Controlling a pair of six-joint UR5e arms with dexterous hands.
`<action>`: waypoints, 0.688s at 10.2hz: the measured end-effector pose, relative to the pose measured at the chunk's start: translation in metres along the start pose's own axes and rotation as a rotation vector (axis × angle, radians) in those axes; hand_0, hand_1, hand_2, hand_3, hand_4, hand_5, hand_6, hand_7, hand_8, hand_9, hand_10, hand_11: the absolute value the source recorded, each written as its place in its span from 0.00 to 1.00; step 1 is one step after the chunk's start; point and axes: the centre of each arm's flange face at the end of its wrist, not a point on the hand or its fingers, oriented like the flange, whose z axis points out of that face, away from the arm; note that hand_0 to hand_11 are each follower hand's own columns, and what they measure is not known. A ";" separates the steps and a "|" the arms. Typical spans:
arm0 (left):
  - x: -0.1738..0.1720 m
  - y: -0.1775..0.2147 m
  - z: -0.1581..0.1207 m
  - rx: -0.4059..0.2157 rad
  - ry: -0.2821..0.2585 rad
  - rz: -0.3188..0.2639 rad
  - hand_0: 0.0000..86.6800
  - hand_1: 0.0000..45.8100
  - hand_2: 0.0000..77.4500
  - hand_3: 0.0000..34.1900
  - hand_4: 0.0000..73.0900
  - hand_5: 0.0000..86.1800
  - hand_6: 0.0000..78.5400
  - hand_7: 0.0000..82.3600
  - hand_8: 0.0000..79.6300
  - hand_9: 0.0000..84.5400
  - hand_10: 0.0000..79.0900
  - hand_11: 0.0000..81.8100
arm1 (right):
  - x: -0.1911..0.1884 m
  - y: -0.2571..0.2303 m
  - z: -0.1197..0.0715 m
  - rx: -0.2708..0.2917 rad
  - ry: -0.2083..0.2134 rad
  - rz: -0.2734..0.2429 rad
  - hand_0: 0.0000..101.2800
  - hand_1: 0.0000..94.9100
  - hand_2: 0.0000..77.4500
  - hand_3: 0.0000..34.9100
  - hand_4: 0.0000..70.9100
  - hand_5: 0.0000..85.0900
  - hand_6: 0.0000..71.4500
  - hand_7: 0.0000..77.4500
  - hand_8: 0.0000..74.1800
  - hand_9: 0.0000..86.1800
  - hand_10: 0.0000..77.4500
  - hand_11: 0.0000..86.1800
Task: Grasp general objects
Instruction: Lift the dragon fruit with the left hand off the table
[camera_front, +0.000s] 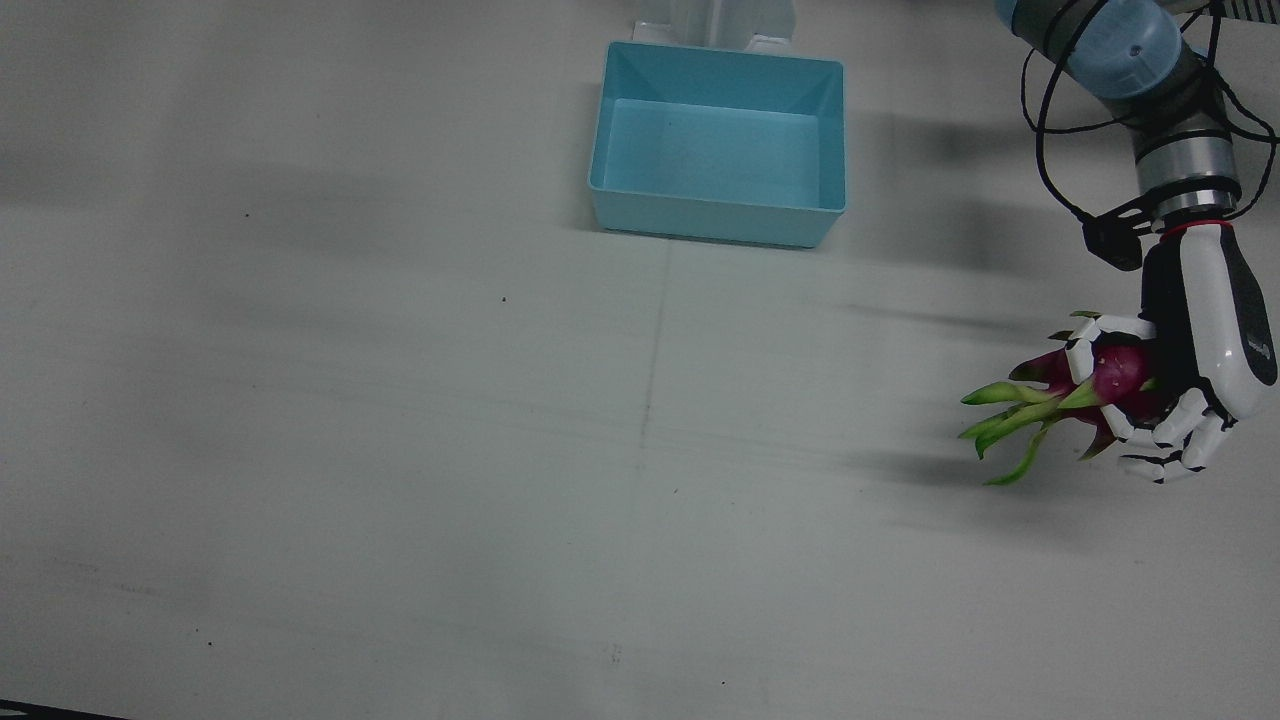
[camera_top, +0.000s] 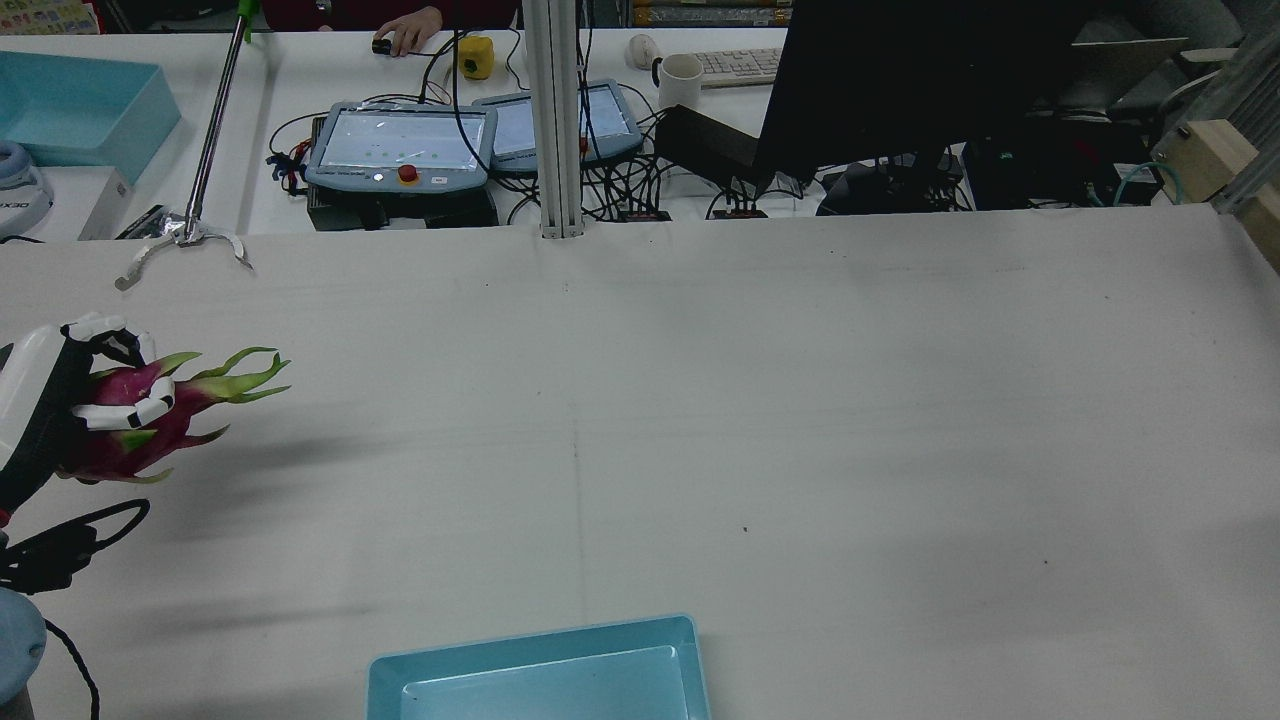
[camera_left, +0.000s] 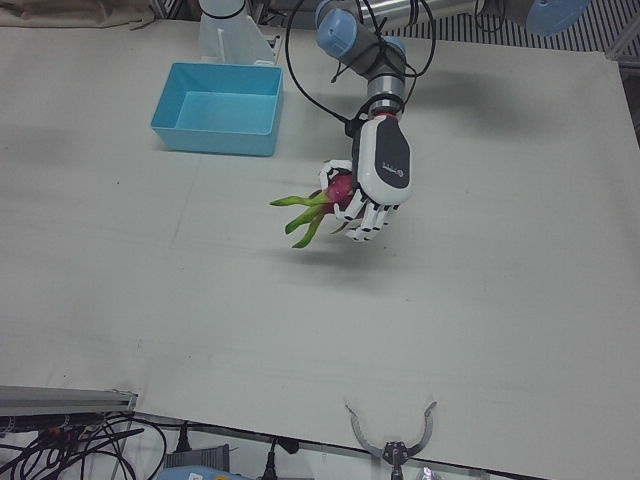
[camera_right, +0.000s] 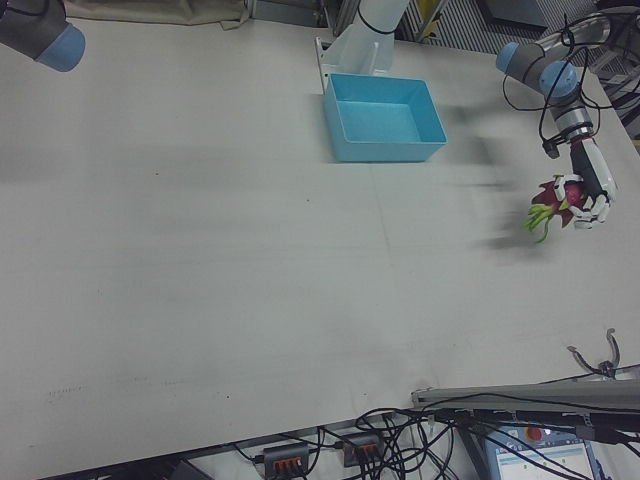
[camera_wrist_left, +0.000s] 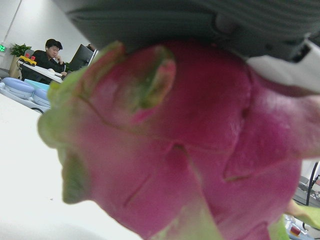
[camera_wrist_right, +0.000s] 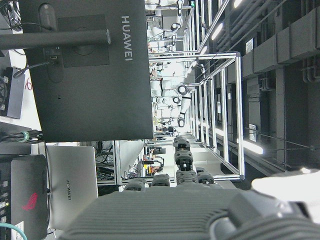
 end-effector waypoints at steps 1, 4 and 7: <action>0.016 0.004 -0.004 -0.013 0.011 -0.036 0.46 0.00 0.77 0.01 0.51 0.75 0.38 0.57 0.46 0.41 0.79 0.67 | 0.000 0.000 0.000 0.000 0.000 0.000 0.00 0.06 0.02 0.00 0.00 0.00 0.00 0.00 0.00 0.01 0.00 0.01; 0.050 0.034 -0.010 -0.092 0.022 -0.139 0.46 0.00 0.77 0.00 0.51 0.74 0.31 0.51 0.42 0.36 0.79 0.67 | 0.000 0.000 0.000 0.000 0.000 0.000 0.00 0.06 0.02 0.00 0.00 0.00 0.00 0.00 0.00 0.01 0.00 0.01; 0.084 0.071 -0.012 -0.196 0.024 -0.237 0.45 0.00 0.77 0.03 0.56 0.68 0.31 0.50 0.40 0.32 0.79 0.67 | 0.000 0.000 0.000 0.000 0.000 0.000 0.00 0.06 0.02 0.00 0.00 0.00 0.00 0.00 0.00 0.01 0.00 0.01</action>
